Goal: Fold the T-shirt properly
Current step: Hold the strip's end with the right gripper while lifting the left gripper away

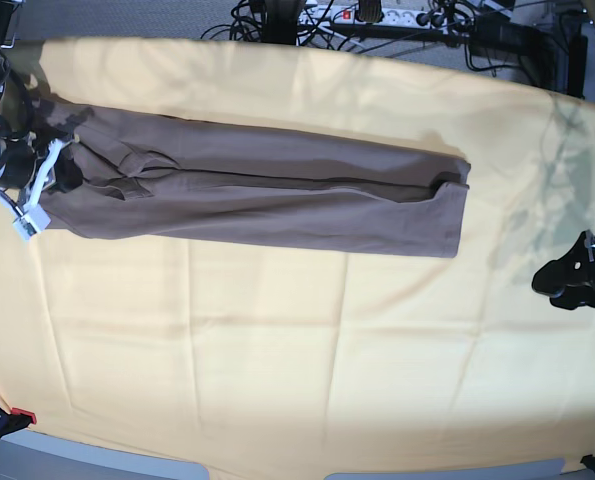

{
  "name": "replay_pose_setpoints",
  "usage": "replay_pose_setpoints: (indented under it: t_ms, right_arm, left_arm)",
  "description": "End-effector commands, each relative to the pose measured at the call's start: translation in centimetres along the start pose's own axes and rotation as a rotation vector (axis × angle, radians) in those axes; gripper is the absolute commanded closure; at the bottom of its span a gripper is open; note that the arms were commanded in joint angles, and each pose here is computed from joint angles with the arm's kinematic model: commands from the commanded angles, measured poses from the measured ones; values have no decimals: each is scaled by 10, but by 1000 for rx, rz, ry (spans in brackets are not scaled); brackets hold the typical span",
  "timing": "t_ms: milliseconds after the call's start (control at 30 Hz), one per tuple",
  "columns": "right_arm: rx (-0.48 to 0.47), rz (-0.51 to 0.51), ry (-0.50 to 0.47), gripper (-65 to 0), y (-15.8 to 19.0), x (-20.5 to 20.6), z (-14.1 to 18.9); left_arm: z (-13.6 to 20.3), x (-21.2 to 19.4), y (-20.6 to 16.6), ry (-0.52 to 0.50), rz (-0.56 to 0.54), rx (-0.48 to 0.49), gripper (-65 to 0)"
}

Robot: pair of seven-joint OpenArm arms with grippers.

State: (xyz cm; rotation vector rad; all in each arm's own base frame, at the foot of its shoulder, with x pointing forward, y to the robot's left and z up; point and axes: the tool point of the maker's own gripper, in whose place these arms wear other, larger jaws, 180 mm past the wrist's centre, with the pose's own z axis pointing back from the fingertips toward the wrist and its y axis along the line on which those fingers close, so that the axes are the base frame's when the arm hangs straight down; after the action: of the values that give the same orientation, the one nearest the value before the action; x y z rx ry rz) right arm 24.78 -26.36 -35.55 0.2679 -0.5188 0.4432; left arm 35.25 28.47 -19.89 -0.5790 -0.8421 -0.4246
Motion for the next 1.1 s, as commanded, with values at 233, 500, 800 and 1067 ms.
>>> replay_pose_setpoints:
  t_ms: [233, 500, 800, 1067]
  right_arm:
    - [338, -62, -137, 0, 54, 29, 24]
    - [276, -29, -132, 0, 34, 33, 42]
    - [-190, 45, -91, 0, -42, 19, 26]
    - [-59, -7, -29, 0, -11, -1, 10]
  left_arm:
    - [11, 16, -4, -48, -26, -8, -390]
    - [11, 16, -3, -44, -26, -5, -390]
    - [11, 16, -3, -44, -26, -5, -390]
    - [11, 16, -3, -45, -26, -5, -390]
